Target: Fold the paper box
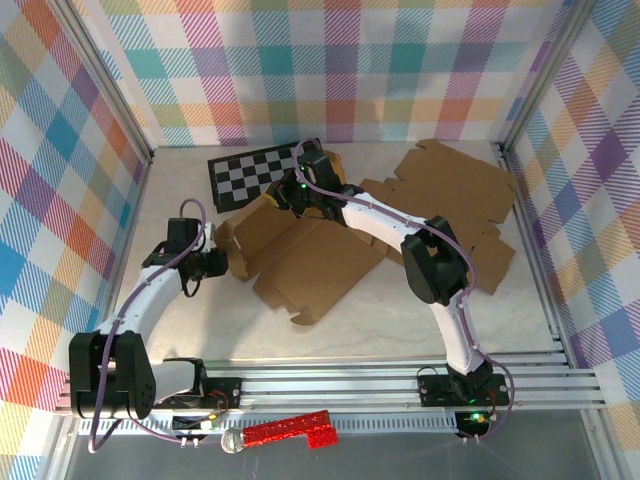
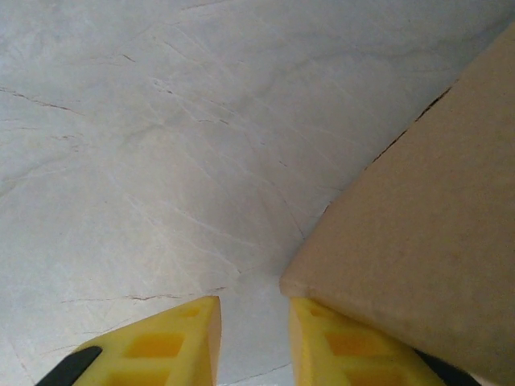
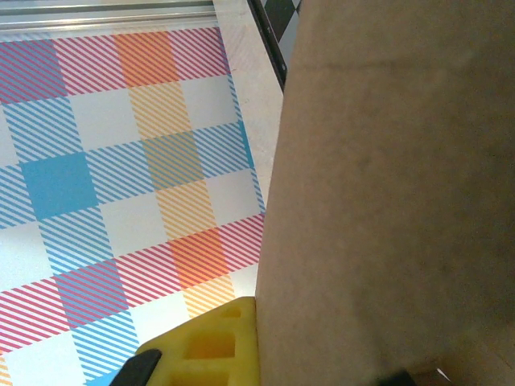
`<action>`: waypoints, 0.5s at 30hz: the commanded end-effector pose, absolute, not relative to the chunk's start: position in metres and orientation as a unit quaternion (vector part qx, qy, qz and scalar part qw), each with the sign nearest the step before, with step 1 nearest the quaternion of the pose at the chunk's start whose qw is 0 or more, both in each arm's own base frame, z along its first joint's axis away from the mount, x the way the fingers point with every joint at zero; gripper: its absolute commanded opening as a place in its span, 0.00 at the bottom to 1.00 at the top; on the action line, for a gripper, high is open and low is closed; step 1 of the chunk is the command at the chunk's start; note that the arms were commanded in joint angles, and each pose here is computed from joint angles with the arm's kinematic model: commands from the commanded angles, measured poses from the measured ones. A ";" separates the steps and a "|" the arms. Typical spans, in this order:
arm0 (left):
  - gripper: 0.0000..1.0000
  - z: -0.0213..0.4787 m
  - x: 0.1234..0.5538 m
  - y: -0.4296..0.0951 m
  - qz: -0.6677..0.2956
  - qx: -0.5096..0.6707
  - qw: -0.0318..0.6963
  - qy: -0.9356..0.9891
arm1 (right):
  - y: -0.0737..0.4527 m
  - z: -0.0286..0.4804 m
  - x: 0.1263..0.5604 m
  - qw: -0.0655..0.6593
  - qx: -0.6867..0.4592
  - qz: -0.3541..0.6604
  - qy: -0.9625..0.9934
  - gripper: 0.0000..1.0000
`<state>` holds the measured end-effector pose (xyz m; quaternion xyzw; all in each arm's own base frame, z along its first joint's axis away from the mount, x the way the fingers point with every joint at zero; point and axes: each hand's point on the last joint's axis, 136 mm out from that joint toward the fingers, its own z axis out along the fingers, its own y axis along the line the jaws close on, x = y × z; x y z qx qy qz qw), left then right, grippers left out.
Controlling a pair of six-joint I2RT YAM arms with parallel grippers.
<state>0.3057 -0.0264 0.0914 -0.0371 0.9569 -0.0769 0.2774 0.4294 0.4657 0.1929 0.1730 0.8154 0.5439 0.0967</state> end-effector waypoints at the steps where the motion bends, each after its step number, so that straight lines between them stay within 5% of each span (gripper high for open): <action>1: 0.31 0.088 0.306 -0.040 -0.085 0.001 0.273 0.958 | 0.476 0.202 0.423 0.085 0.151 0.558 0.811 0.00; 6: 0.35 0.095 0.308 -0.039 -0.081 -0.010 0.278 0.957 | 0.476 0.205 0.423 0.085 0.153 0.557 0.812 0.00; 11: 0.41 0.129 0.284 0.008 0.004 -0.199 0.271 0.942 | 0.470 0.211 0.427 0.088 0.192 0.561 0.800 0.00; 15: 0.49 0.159 0.260 0.010 -0.049 -0.304 0.320 0.896 | 0.452 0.238 0.431 0.113 0.239 0.556 0.788 0.00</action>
